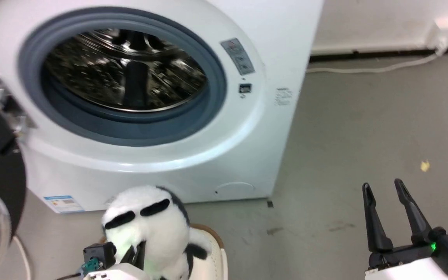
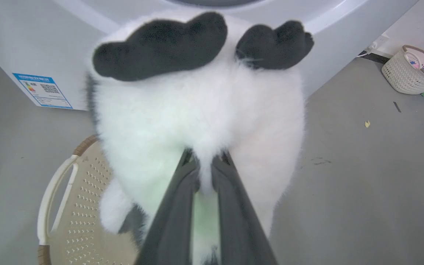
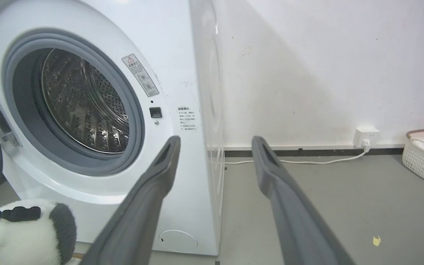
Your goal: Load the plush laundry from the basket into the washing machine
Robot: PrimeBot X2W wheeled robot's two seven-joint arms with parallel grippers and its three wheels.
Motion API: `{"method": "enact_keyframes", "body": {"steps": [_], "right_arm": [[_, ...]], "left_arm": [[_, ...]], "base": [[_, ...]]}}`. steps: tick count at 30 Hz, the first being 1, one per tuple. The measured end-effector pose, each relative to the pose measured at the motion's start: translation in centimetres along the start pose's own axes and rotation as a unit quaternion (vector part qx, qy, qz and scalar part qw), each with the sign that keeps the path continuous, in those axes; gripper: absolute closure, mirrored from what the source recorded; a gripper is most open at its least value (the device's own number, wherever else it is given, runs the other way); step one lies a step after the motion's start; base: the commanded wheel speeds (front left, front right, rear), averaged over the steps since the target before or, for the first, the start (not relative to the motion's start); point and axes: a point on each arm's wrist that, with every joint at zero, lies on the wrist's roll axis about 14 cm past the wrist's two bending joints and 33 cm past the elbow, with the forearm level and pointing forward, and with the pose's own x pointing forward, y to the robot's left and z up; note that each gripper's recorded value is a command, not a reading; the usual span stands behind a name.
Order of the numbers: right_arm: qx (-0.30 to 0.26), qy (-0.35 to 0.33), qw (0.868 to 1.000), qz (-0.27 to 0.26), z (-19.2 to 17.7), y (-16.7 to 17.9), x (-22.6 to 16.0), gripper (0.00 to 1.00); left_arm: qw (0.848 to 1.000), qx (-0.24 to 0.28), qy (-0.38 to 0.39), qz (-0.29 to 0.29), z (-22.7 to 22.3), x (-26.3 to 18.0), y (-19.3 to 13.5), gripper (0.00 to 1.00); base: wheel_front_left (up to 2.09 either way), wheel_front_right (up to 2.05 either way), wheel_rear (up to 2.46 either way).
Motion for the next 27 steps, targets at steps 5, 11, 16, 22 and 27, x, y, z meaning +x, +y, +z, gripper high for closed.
{"method": "enact_keyframes", "body": {"steps": [5,11,16,22,27], "right_arm": [[0.004,-0.014,1.0,0.021,0.8,1.3,0.2,0.0],[0.005,-0.008,1.0,0.023,0.4,1.5,0.4,0.0],[0.006,0.006,1.0,0.014,-0.7,0.9,1.3,0.0],[0.01,0.027,1.0,0.005,-2.6,0.2,3.1,0.0],[0.008,0.044,0.999,-0.015,-4.4,-1.3,4.7,0.0]], "left_arm": [[0.996,0.01,-0.09,-0.003,4.3,-2.1,-0.6,1.0],[0.983,0.032,-0.181,-0.027,9.9,-2.5,-2.4,1.0],[0.968,0.04,-0.244,-0.049,14.4,-0.9,-4.1,1.0],[0.951,0.038,-0.3,-0.064,19.9,3.8,-5.3,1.0],[0.947,0.059,-0.311,-0.059,24.7,9.8,-4.7,1.0]], "base": [[0.0,0.0,0.0],[0.0,0.0,0.0],[0.0,0.0,0.0],[0.0,0.0,0.0],[0.0,0.0,0.0]]}}
